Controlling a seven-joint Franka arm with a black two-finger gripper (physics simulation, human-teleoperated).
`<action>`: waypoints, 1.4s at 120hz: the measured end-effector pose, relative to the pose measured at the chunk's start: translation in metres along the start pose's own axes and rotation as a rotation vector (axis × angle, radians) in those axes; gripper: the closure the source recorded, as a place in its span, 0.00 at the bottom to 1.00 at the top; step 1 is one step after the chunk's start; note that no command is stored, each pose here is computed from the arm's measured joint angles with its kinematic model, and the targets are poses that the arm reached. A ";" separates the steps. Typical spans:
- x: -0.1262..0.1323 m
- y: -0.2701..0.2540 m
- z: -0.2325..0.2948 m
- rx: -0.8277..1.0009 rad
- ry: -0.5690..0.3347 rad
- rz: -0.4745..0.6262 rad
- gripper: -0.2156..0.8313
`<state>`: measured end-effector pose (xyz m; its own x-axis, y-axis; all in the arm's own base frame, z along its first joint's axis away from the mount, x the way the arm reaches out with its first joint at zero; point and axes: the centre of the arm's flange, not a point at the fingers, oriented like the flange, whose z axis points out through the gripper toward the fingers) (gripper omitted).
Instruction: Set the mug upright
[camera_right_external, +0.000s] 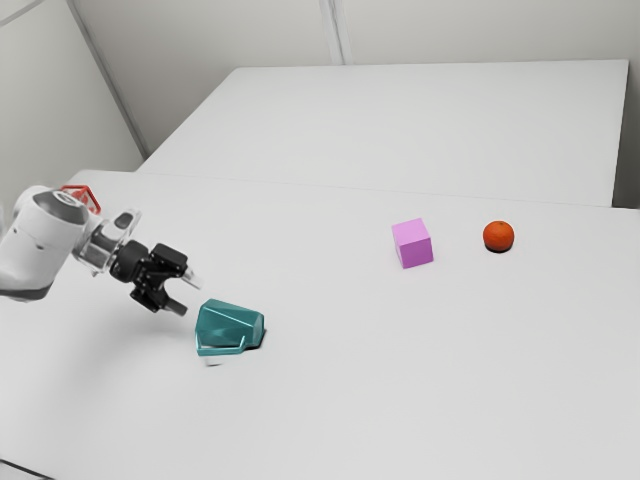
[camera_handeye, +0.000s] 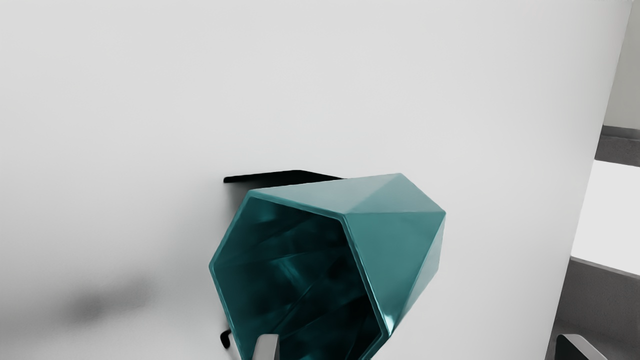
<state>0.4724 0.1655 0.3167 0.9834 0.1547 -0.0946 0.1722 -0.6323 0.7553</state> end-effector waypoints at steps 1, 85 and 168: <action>-0.001 0.000 0.001 -0.004 0.002 -0.001 0.21; -0.006 0.002 0.042 -0.101 0.023 0.001 0.42; -0.006 0.048 0.035 -0.107 0.029 0.114 0.94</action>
<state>0.4770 0.1081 0.3306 0.9939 0.1095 0.0131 0.0511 -0.5628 0.8250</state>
